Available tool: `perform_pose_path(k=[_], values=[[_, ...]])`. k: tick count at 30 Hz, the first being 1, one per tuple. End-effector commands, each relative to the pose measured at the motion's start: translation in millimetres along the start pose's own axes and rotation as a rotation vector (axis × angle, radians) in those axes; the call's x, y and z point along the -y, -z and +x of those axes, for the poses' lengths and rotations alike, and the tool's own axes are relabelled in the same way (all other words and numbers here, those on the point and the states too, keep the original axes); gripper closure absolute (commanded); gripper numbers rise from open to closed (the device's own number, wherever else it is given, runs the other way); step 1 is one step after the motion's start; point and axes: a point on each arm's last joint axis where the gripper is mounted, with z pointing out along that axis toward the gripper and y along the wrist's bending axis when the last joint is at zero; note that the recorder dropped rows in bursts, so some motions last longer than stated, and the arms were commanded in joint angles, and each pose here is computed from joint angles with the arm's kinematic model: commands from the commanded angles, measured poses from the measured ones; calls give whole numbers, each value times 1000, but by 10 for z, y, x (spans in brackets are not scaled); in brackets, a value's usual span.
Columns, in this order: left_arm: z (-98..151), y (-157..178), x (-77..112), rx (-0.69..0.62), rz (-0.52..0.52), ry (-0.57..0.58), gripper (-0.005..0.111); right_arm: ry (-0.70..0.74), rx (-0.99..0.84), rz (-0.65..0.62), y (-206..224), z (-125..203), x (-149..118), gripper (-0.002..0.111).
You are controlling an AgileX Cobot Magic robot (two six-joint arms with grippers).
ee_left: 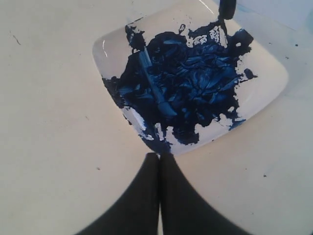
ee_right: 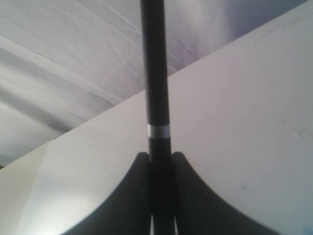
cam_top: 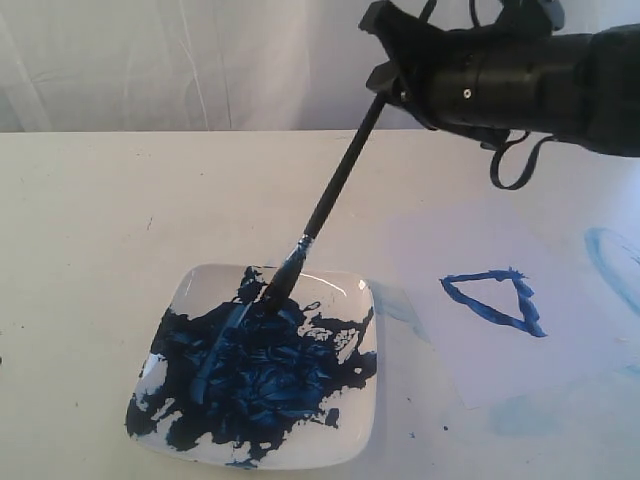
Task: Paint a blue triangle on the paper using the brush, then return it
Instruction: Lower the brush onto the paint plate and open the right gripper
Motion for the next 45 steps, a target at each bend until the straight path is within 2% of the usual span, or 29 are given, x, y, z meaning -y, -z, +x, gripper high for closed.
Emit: perform_pose_path(k=[1,8,12,17,22,45], values=[[5,-13,21,36,18,57,107,-67,-47,17,-270,56,81,108],[5,-13,19,36,16,42,107,-130,-121,22,-591,160,200,108],[7,-13,19,35,14,-48,107,-142,-146,50,-743,231,307,108],[7,-13,19,35,14,-49,107,-156,-184,94,-888,358,468,108],[7,-13,19,35,14,-49,107,-244,-201,128,-1012,467,607,108],[5,-13,31,37,28,-37,107,-293,-325,178,-1380,830,981,108]])
